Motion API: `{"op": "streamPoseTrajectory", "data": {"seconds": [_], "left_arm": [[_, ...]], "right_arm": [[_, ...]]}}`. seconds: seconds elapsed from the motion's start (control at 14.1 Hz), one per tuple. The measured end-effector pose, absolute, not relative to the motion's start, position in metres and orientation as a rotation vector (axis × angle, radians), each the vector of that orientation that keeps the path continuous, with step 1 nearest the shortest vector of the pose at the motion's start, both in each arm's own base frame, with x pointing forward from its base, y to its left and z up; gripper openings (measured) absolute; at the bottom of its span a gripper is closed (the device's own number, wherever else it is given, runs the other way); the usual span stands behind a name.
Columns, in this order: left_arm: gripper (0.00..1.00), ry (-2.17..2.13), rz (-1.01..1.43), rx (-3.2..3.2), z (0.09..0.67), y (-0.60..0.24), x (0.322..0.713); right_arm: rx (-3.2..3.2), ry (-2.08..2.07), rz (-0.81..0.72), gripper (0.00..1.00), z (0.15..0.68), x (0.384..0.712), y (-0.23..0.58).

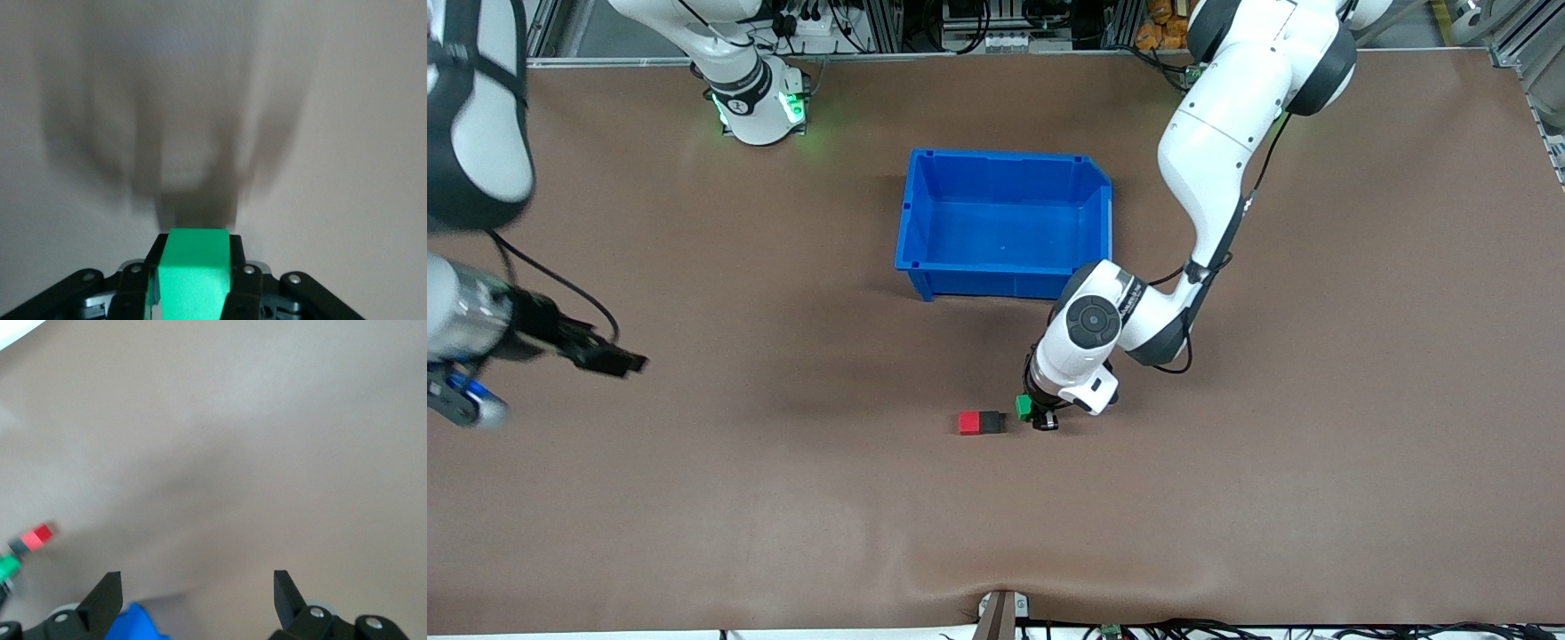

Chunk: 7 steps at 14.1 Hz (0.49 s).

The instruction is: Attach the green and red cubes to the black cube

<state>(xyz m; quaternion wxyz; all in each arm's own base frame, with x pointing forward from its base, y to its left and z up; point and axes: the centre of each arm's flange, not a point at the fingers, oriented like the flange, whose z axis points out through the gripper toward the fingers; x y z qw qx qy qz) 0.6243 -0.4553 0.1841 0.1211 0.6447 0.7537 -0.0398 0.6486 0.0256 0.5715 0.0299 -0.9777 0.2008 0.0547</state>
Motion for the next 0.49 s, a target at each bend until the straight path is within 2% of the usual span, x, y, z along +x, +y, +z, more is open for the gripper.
{"op": "streamPoseTrajectory", "data": {"seconds": [0.28, 0.49], "left_arm": [[0.40, 2.144, -0.101, 1.844, 0.177, -0.465, 0.627], [0.40, 2.135, -0.071, 1.824, 0.177, -0.458, 0.635]], "right_arm": [[-3.072, 0.342, 0.172, 1.00, 0.636, 0.596, -0.008], [-3.078, 0.275, 0.164, 1.00, 0.621, 0.567, -0.033]]}}
